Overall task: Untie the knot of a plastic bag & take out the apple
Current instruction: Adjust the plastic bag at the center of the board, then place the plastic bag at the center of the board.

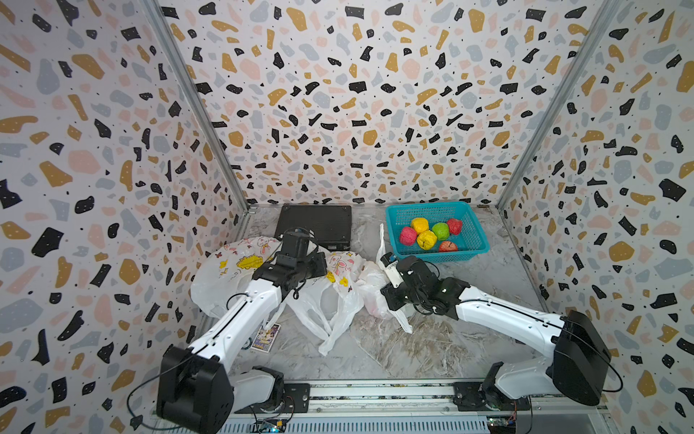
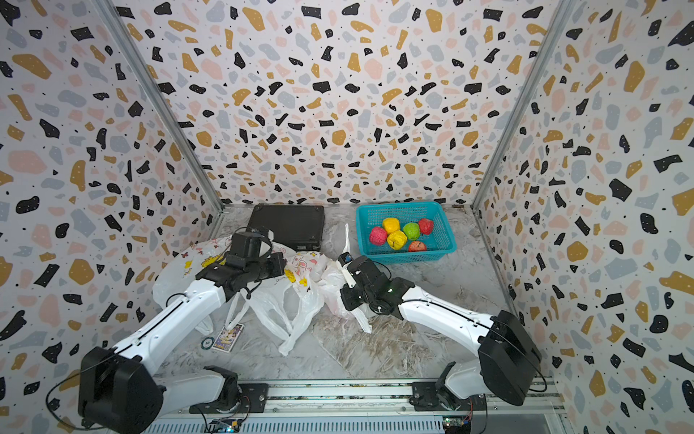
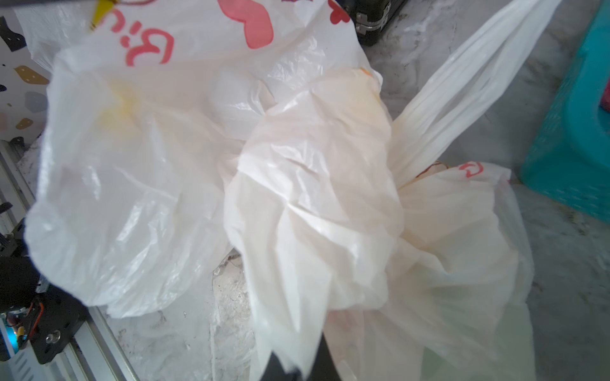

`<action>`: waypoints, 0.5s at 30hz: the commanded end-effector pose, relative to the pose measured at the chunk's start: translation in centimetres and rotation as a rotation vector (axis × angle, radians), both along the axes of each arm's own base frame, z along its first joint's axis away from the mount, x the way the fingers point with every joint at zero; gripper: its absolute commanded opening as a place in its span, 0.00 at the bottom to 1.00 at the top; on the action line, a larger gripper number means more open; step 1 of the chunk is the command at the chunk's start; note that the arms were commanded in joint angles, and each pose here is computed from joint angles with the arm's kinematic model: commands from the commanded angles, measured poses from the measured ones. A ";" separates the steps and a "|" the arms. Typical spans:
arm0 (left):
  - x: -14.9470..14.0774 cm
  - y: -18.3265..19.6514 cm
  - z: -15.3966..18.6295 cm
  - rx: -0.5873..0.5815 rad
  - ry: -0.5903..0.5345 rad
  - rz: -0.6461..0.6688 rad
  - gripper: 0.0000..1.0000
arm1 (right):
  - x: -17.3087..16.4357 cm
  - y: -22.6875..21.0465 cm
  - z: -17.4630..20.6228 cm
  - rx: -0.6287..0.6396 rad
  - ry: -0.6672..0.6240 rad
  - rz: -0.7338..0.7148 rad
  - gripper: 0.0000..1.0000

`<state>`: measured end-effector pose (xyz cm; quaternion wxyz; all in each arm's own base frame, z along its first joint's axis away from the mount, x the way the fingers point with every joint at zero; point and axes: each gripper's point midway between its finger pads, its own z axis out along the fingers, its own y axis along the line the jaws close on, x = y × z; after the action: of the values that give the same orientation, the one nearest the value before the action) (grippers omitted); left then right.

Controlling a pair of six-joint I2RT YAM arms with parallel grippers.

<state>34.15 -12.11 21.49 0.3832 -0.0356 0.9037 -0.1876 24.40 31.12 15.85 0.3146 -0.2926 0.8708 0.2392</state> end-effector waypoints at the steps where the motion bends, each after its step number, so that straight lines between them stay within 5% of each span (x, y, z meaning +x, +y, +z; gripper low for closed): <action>1: -0.4 4.5 5.3 0.174 -0.134 0.120 0.00 | 0.4 0.7 2.5 0.045 -0.061 0.028 0.08; 7: 1.2 13.6 4.6 0.231 -0.058 0.377 0.00 | 1.3 3.0 1.2 0.047 -0.030 0.071 0.12; 10: 2.3 16.3 3.4 0.270 -0.030 0.461 0.00 | 1.1 2.7 1.5 0.032 -0.035 0.079 0.31; 12: 2.9 17.1 2.9 0.293 -0.001 0.476 0.00 | 0.1 2.0 2.9 0.041 -0.055 0.108 0.36; 13: 2.9 17.5 2.8 0.303 0.017 0.485 0.10 | -0.3 1.3 3.4 0.033 -0.063 0.107 0.41; 15: 2.8 17.7 3.4 0.318 0.035 0.487 0.54 | -1.5 -0.5 4.7 0.026 -0.105 0.117 0.53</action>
<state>37.04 4.57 22.24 0.3872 -0.1925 0.9011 0.0311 24.35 32.48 16.51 0.3117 -0.3356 0.8537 0.2479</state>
